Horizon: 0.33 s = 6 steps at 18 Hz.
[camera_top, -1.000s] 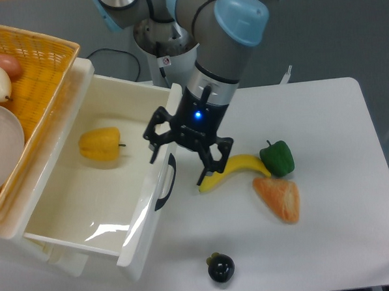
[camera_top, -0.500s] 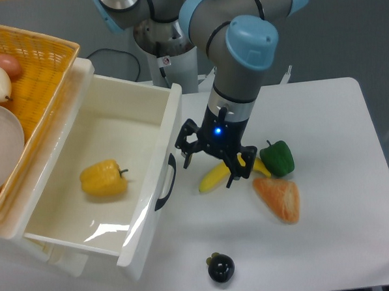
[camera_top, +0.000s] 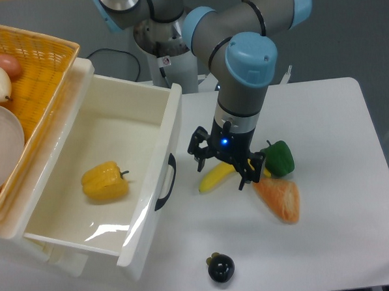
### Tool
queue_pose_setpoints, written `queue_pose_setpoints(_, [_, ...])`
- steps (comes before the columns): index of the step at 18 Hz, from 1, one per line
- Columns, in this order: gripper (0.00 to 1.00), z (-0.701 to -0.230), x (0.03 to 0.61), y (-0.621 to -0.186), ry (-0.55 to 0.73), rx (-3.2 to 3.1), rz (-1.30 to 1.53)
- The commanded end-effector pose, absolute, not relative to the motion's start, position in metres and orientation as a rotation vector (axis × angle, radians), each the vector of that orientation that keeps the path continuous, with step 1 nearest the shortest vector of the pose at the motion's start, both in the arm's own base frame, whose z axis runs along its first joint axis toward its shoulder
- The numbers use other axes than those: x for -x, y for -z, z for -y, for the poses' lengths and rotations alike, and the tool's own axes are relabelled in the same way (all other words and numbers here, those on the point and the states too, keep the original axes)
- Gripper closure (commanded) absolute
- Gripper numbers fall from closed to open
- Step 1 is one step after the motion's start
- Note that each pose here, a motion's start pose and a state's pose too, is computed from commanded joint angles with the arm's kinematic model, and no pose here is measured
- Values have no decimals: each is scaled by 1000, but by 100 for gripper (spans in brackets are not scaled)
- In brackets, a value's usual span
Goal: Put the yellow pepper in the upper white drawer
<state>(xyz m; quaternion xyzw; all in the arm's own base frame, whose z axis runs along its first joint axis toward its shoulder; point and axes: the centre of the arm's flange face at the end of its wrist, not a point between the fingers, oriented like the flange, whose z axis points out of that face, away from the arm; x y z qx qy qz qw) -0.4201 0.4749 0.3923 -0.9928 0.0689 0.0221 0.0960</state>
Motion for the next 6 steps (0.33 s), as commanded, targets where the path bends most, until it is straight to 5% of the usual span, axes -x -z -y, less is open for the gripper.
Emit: queue_pose_setpoints(6, [0, -474, 418, -391, -96, 2972, -246])
